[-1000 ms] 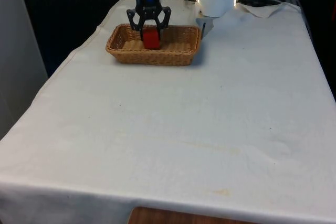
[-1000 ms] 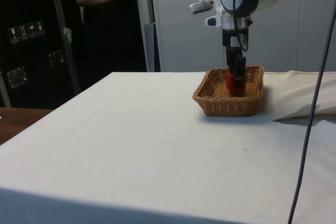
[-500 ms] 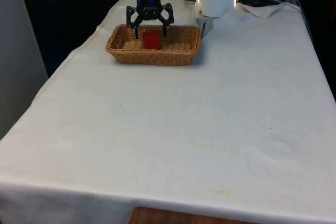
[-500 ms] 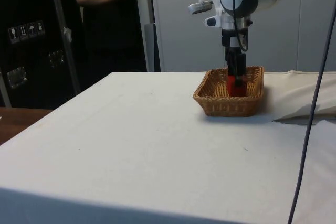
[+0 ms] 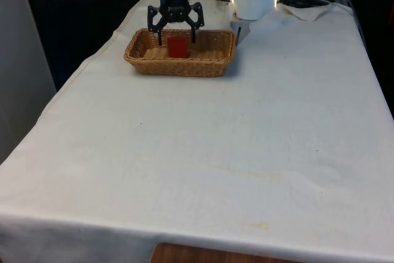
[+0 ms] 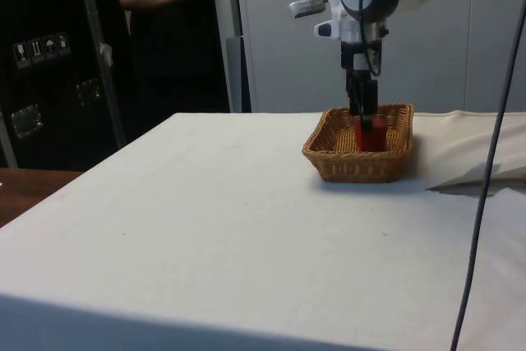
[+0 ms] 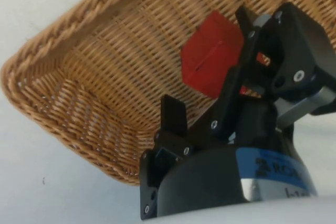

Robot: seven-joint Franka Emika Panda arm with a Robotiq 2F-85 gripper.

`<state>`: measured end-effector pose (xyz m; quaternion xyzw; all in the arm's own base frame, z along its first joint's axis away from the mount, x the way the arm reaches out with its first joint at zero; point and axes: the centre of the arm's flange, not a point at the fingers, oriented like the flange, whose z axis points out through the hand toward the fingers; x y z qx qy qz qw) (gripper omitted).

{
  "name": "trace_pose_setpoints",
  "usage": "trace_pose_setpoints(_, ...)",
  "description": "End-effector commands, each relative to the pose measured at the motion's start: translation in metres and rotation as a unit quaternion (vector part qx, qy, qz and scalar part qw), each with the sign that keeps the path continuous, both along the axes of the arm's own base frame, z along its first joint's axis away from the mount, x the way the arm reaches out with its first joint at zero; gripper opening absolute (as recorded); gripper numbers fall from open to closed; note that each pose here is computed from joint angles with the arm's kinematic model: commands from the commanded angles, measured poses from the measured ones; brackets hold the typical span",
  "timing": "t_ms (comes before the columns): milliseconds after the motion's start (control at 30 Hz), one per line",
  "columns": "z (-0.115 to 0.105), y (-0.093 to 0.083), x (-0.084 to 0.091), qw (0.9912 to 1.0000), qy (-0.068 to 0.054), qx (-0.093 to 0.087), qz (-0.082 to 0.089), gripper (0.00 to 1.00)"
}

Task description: Pick up the cube and place it into the basket.

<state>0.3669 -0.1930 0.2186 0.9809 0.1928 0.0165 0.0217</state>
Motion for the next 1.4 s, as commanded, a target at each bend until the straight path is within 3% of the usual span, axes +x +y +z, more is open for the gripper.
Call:
trace_pose_setpoints(0,0.002,-0.002,0.001,1.0,0.003,0.0,-0.001,1.0)
trace_pose_setpoints(500,0.035,-0.003,0.013,0.99944,-0.021,0.026,0.003,1.0)
trace_pose_setpoints(533,0.04,-0.007,0.016,0.99962,-0.018,0.021,0.001,1.0)
trace_pose_setpoints(767,0.053,-0.004,0.02,0.99879,-0.031,0.038,0.004,1.0)
trace_pose_setpoints(800,0.057,-0.007,0.023,0.9991,-0.027,0.033,0.003,1.0)
trace_pose_setpoints(1000,0.075,-0.008,0.029,0.99843,-0.036,0.043,0.006,1.0)
trace_pose_setpoints(1067,0.08,-0.007,0.03,0.99765,-0.043,0.052,0.009,1.0)
trace_pose_setpoints(1100,0.083,-0.008,0.032,0.99812,-0.039,0.047,0.007,1.0)
trace_pose_setpoints(1300,0.099,-0.007,0.039,0.99741,-0.045,0.055,0.01,1.0)
trace_pose_setpoints(1333,0.097,-0.007,0.037,0.99686,-0.05,0.061,0.011,1.0)
trace_pose_setpoints(1367,0.105,-0.006,0.042,0.99717,-0.047,0.057,0.01,1.0)
